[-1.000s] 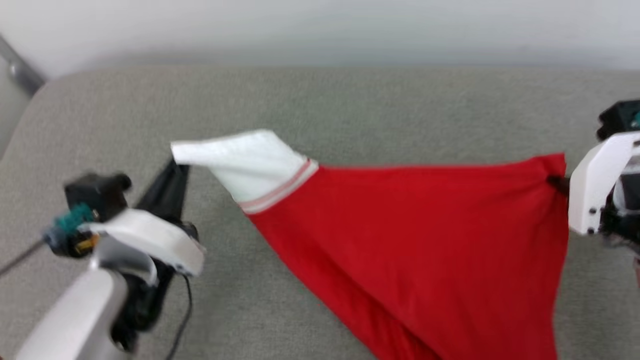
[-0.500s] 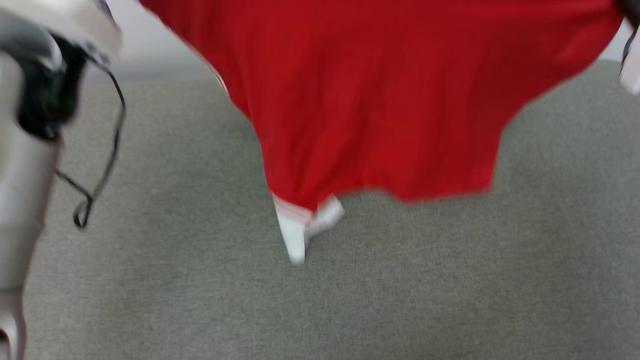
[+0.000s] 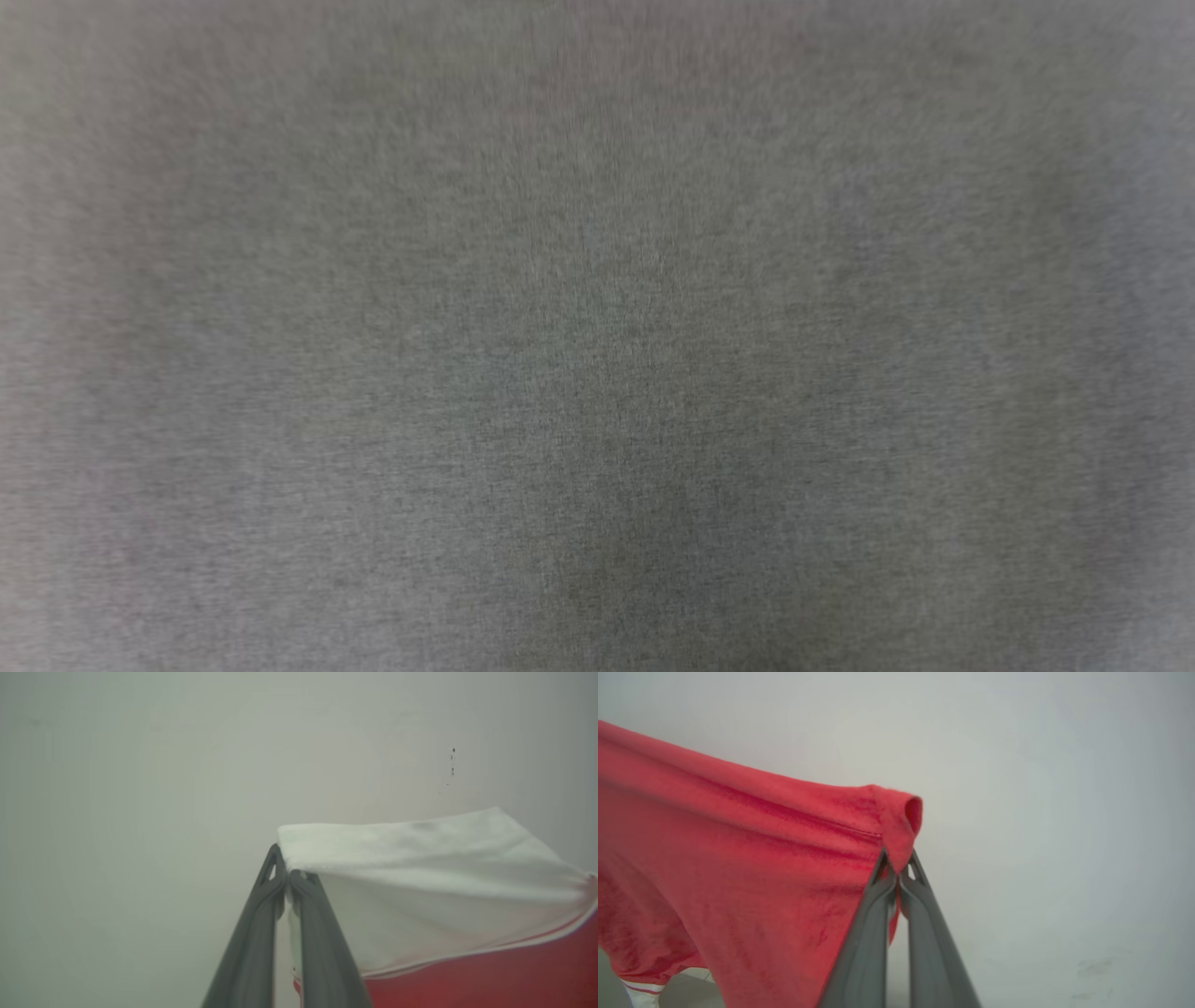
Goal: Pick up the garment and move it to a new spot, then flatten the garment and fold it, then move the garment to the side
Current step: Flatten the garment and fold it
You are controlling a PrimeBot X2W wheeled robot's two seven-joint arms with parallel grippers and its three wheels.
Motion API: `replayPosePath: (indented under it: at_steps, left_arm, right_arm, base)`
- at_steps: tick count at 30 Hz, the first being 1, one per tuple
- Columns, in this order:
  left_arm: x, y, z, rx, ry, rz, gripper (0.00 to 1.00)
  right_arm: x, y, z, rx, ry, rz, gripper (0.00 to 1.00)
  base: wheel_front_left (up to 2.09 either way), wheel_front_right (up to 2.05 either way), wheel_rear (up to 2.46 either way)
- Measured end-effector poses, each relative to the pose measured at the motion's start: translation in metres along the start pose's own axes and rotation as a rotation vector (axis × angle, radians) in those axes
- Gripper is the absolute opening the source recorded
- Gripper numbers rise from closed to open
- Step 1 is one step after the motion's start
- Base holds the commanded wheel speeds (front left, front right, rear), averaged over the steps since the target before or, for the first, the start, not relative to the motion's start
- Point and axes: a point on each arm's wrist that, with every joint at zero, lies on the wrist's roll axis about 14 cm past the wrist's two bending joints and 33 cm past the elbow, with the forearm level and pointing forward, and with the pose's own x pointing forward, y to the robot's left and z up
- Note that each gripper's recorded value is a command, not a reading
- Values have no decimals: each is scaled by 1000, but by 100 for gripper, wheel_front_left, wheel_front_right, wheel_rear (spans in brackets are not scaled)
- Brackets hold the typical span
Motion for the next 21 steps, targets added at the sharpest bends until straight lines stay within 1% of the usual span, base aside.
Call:
replayPosePath:
  at_steps: [4, 7, 10, 13, 15, 18, 21]
  left_arm:
    - [6, 8, -60, -11, 73, 18, 0]
    - [2, 12, -113, -27, 146, 28, 0]
    - [-7, 16, -160, -46, 214, 41, 0]
    - [-20, 19, -197, -73, 270, 55, 0]
    - [-32, 20, -215, -89, 305, 63, 0]
    - [-44, 22, -219, -108, 303, 68, 0]
    - [-64, 19, -225, -123, 330, 62, 0]
  right_arm:
    - [27, 16, -40, -3, 20, 33, 0]
    - [42, 30, -81, 5, 65, 62, 0]
    - [50, 45, -126, 23, 130, 93, 0]
    - [53, 60, -162, 33, 183, 123, 0]
    - [52, 68, -175, 47, 204, 139, 0]
    - [45, 75, -187, 56, 230, 155, 0]
    - [29, 79, -200, 55, 275, 175, 0]
  base:
    - [0, 0, 0]
    - [0, 0, 0]
    - [0, 0, 0]
    - [0, 0, 0]
    - [0, 0, 0]
    - [0, 0, 0]
    - [0, 0, 0]
